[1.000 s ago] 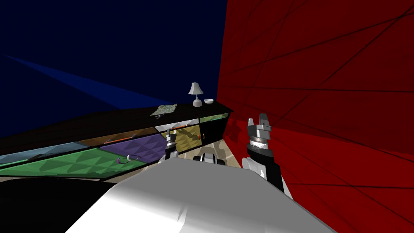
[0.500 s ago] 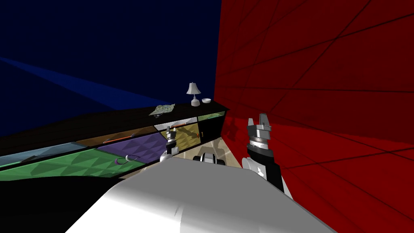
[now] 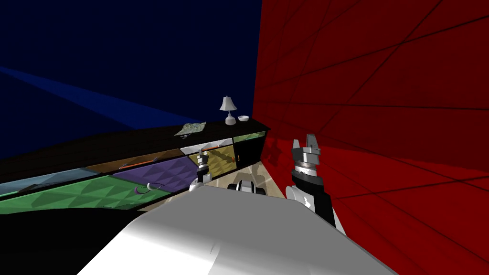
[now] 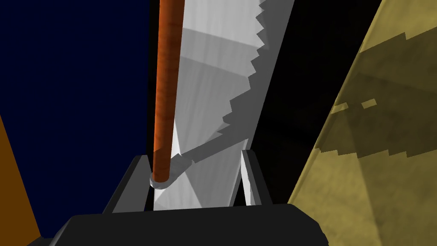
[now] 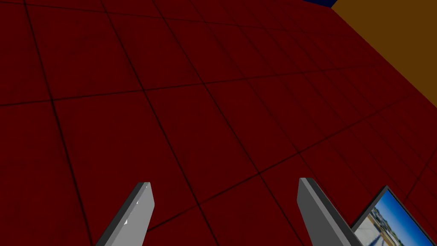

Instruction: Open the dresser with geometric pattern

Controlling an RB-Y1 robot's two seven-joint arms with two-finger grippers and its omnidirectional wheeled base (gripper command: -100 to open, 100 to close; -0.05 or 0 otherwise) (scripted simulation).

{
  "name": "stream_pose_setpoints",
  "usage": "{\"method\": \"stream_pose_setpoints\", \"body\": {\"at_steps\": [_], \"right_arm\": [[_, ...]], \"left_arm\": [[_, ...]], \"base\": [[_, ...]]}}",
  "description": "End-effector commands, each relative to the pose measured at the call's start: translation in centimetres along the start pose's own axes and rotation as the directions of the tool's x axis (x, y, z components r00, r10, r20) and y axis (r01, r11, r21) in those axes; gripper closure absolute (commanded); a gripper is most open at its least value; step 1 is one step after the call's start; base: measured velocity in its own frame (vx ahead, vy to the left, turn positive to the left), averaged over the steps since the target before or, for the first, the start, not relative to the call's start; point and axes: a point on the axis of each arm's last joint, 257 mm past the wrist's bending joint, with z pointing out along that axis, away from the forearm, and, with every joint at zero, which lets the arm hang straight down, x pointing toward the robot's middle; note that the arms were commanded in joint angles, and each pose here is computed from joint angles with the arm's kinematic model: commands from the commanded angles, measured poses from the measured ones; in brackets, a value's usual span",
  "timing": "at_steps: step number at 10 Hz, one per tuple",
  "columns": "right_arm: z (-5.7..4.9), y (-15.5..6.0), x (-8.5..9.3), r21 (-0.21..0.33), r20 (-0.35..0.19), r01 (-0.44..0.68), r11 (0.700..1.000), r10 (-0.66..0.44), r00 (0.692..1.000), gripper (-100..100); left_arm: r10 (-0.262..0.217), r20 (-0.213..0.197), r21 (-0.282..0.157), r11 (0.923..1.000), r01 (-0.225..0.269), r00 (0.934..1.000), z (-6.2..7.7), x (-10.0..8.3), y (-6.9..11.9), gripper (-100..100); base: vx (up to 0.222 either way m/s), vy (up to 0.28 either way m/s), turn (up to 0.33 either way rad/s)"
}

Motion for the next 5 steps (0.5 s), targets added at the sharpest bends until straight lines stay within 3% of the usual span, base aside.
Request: {"method": "stream_pose_setpoints", "body": {"at_steps": [1, 2, 3, 5], "right_arm": [[0.0, 0.0, 0.0, 0.0, 0.0, 0.0, 1.0, 0.0, 1.0, 0], [0.0, 0.0, 0.0, 0.0, 0.0, 0.0, 1.0, 0.0, 1.0, 0], [0.0, 0.0, 0.0, 0.0, 0.0, 0.0, 1.0, 0.0, 1.0, 0], [0.0, 0.0, 0.0, 0.0, 0.0, 0.0, 1.0, 0.0, 1.0, 0]], "left_arm": [[0.01, -0.031, 0.011, 0.9999, -0.01, 0.9995, -1.6, 0.3, -0.9, 100], [0.01, -0.033, 0.018, 0.9998, -0.009, 0.9994, -1.4, 0.3, -1.1, 100], [0.005, -0.049, 0.013, 0.9999, -0.004, 0.9988, -2.6, 0.8, -1.3, 100], [0.006, -0.05, 0.016, 0.9998, -0.006, 0.9987, -2.6, 0.8, -1.5, 100]], "base": [[0.123, 0.033, 0.068], [0.046, 0.021, 0.01], [0.053, 0.016, 0.07], [0.036, 0.008, 0.03]]}}
